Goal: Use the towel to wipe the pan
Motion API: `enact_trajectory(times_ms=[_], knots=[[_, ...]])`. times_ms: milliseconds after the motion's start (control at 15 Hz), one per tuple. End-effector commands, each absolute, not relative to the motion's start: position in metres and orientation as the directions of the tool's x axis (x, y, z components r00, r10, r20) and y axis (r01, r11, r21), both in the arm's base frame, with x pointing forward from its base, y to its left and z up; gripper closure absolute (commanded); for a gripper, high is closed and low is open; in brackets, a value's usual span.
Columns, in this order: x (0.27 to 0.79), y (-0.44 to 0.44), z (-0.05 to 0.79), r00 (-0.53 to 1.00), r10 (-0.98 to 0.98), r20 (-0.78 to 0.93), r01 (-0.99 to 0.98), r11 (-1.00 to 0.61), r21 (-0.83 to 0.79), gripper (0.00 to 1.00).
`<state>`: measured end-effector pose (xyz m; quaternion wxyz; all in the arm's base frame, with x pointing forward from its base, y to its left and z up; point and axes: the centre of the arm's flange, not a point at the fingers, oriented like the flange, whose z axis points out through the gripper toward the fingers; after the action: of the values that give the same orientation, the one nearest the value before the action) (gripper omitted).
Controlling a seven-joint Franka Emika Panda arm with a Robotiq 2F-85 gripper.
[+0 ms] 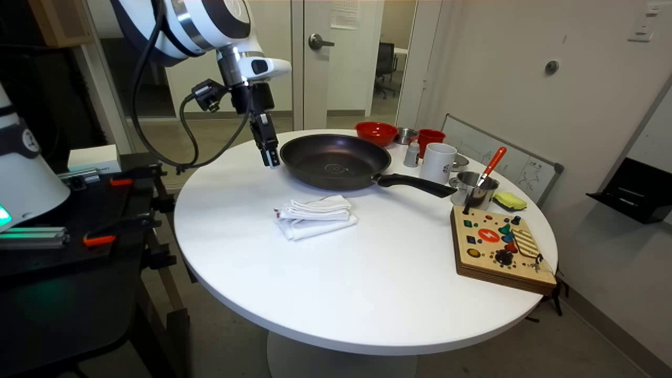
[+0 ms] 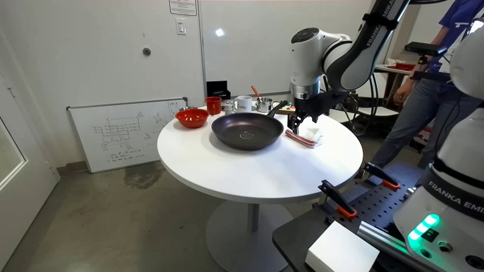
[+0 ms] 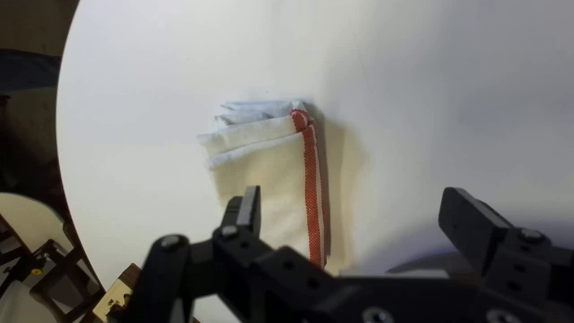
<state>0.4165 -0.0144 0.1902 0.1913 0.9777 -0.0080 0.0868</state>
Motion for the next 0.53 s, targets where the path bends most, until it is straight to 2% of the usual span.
enact_trajectory(times_ms=[0, 467], knots=[[0.419, -0.014, 0.183, 0.981, 0.038, 0.189, -0.042, -0.916, 0.398, 0.0], [0.426, -0.023, 0.155, 0.979, 0.065, 0.193, -0.028, -0.895, 0.445, 0.0]])
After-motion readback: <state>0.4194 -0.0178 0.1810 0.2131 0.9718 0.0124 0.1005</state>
